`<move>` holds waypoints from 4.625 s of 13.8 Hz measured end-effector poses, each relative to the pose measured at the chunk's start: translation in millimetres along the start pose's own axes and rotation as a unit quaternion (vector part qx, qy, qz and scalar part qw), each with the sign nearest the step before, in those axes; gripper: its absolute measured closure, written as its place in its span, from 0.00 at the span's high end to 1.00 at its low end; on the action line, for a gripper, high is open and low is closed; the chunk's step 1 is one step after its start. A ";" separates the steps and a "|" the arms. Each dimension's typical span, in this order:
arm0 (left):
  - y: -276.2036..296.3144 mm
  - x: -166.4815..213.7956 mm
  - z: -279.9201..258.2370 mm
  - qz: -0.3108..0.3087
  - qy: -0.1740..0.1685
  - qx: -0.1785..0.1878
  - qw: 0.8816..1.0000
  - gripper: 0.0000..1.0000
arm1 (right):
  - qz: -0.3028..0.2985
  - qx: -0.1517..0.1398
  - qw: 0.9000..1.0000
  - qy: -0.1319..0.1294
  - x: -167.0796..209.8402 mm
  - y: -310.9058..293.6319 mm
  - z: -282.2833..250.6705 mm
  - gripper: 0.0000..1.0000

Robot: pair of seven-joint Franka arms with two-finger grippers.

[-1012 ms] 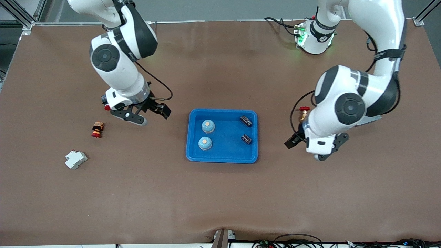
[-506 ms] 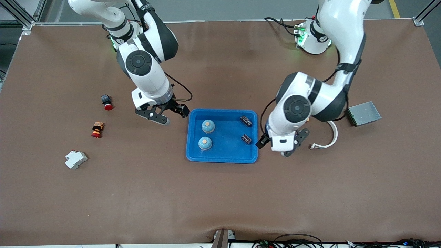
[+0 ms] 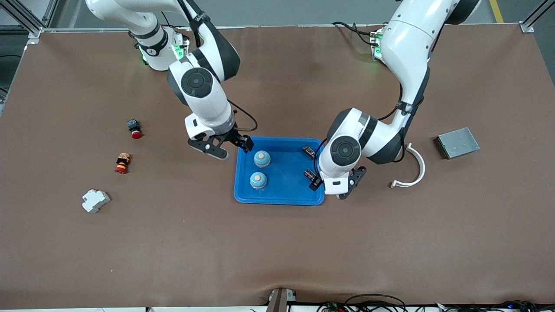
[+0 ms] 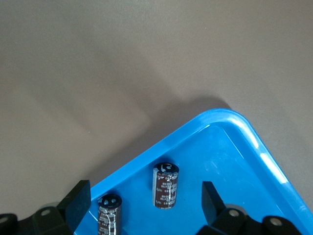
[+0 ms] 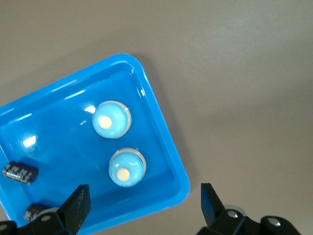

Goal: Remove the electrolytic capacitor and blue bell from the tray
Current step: 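Lower the right gripper onto a bell while the left gripper lowers onto a capacitor, then close both grippers on the bell and capacitor and lift them, then carry the bell beside the tray while the left gripper carries the capacitor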

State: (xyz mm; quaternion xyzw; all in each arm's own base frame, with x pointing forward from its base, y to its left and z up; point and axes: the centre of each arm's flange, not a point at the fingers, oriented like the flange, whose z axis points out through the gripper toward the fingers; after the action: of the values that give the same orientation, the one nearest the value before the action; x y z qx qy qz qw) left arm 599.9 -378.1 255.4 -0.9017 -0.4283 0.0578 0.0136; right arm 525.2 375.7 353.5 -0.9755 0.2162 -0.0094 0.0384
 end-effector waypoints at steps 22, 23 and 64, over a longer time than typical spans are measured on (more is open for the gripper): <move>15.9 -38.3 73.0 -0.005 0.005 -0.025 1.000 1.00 | -0.013 -0.015 1.000 0.013 -33.9 -42.8 135.7 1.00; 15.8 -38.1 74.7 -0.005 0.005 -0.024 1.000 1.00 | -0.013 -0.020 1.000 0.018 -34.3 -42.3 138.4 1.00; -139.9 230.9 -152.1 0.344 -0.044 0.069 0.936 0.34 | -0.097 -0.090 0.991 -0.005 35.3 -5.0 62.4 0.65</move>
State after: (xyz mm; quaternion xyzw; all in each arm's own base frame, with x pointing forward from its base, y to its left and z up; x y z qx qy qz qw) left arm 654.4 -107.1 395.4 -0.9872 -0.0874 0.1283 0.0365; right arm 561.5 369.8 291.8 -0.9915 0.1198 0.0116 -0.0493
